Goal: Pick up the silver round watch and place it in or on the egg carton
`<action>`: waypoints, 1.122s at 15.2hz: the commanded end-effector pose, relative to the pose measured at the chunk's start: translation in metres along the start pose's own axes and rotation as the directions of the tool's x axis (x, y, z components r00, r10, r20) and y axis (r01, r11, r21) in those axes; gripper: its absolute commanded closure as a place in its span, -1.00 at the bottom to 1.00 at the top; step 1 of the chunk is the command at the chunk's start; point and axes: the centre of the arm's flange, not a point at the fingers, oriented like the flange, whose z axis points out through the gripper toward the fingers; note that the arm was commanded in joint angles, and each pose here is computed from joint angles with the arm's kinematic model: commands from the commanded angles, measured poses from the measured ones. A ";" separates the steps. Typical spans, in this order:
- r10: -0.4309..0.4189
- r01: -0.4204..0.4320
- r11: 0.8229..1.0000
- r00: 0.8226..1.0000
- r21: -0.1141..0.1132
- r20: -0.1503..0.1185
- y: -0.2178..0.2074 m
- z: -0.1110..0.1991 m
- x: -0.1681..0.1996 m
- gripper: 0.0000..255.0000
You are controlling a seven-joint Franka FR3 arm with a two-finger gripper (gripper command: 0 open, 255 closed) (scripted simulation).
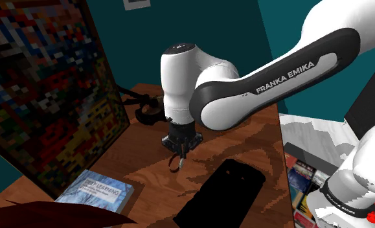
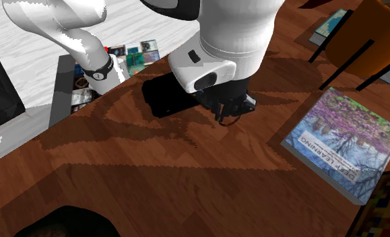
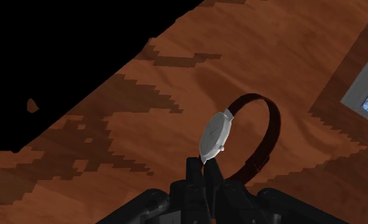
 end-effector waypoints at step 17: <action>0.000 0.000 1.000 1.000 0.000 0.000 0.110 -0.053 -0.091 1.00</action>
